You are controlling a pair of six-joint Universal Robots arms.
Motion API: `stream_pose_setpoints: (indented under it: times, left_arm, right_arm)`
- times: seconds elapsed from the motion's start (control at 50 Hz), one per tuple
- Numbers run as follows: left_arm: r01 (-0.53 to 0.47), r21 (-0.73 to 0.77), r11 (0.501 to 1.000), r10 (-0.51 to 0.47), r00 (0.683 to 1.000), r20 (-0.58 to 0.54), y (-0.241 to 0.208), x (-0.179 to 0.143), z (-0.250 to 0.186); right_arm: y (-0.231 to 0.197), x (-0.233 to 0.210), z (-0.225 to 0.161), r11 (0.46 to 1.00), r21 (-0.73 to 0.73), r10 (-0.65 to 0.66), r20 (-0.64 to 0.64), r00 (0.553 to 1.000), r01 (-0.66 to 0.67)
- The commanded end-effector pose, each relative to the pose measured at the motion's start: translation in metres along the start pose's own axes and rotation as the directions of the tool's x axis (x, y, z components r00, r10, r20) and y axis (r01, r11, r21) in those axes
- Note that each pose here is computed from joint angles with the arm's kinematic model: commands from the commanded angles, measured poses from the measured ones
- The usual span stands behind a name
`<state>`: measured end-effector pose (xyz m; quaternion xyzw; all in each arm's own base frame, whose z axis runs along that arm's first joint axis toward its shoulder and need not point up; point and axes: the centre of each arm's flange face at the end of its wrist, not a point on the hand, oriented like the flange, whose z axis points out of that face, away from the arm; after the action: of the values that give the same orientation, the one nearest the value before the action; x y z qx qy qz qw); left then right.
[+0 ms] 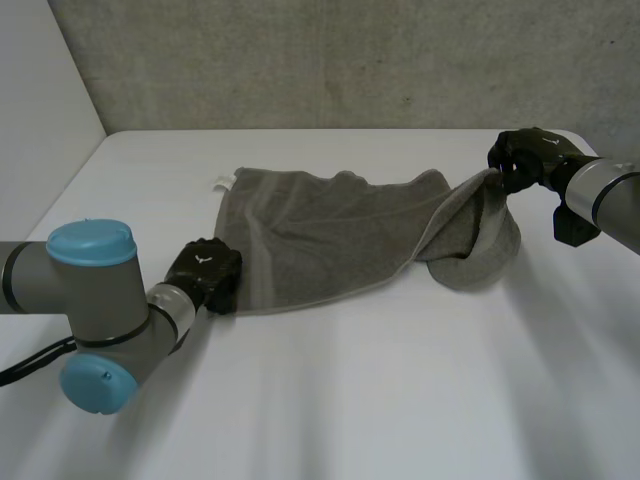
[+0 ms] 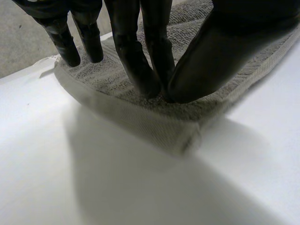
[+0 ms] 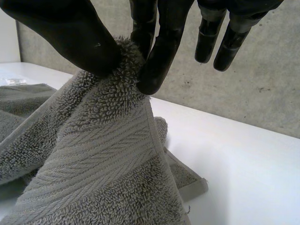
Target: Fold the towel.
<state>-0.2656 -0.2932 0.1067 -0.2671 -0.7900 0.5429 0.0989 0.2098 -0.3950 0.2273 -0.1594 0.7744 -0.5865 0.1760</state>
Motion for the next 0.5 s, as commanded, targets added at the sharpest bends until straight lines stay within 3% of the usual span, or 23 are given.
stream_pose_setpoints:
  times: [0.02,0.26,0.5]
  left_arm:
    - [-0.058,-0.006,0.998,0.058,0.998,-0.007,-0.003,-0.001,-0.002]
    - [-0.066,0.054,0.996,0.066,0.998,0.014,-0.027,-0.006,-0.016]
    - [-0.065,-0.016,0.998,0.065,0.998,-0.016,-0.005,0.004,-0.02]
  right_arm:
    - [-0.001,0.0,0.0,1.0,0.003,-0.002,0.0,1.0,0.002]
    - [-0.005,-0.006,-0.007,1.0,0.007,-0.002,0.026,1.0,0.002]
    - [-0.006,-0.008,-0.011,1.0,0.006,-0.003,0.043,0.999,0.003]
